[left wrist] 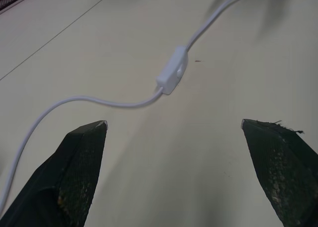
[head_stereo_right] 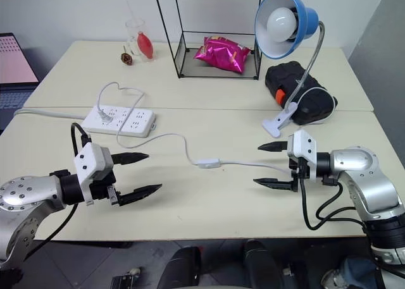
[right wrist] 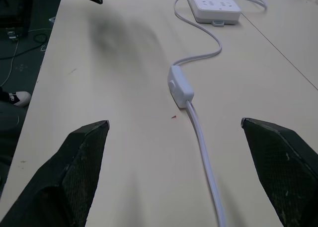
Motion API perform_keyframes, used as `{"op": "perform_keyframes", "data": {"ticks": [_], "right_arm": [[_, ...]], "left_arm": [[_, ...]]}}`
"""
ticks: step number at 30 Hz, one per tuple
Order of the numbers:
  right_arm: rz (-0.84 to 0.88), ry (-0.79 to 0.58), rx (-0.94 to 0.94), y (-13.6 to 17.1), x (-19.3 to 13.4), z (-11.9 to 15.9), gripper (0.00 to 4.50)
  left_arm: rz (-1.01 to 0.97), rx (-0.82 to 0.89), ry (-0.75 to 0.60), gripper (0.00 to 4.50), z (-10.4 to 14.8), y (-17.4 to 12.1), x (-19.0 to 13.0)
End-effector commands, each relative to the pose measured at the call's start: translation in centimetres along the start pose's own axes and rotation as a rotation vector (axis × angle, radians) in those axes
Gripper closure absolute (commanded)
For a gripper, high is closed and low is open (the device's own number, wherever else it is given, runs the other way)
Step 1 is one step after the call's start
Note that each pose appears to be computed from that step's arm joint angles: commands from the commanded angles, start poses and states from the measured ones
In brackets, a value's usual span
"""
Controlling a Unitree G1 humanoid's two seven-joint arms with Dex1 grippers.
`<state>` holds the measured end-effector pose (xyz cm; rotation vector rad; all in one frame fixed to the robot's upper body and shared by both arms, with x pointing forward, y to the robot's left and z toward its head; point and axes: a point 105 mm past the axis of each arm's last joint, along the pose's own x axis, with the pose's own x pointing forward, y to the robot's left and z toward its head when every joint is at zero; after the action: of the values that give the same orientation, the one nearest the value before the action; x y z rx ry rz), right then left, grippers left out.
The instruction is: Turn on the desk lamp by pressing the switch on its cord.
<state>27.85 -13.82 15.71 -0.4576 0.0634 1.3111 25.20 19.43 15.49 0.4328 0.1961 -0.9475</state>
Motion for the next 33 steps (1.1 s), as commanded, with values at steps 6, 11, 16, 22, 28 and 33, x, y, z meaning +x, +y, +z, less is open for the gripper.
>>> {"op": "perform_keyframes", "data": {"ticks": [6, 11, 16, 22, 28, 33], "right_arm": [[-0.016, 0.012, -0.031, -0.2, 0.0, 0.4, 0.03], [-0.022, 0.055, -0.011, -0.4, 0.5, 0.1, 0.03], [0.001, 0.092, -0.012, -1.1, 1.5, 0.1, 0.03], [0.061, 0.095, -0.032, -1.9, 4.8, 0.2, 0.03], [0.107, 0.083, -0.011, -2.9, 8.3, 0.3, 0.03], [0.149, 0.088, 0.01, -3.6, 10.4, -0.1, 0.03]], "left_arm": [[0.048, 0.067, 0.006, 0.0, 0.9, 0.6, 0.2], [0.092, 0.151, -0.03, 0.0, 1.8, 1.3, 0.5], [-0.03, 0.185, 0.007, 0.0, 1.6, 0.4, 0.5], [-0.135, 0.2, 0.011, 0.0, 1.3, -1.1, 1.0], [-0.152, 0.206, 0.008, 0.0, 1.1, -1.3, 1.5], [-0.16, 0.211, 0.016, 0.0, 0.7, -1.7, 1.6]]}}
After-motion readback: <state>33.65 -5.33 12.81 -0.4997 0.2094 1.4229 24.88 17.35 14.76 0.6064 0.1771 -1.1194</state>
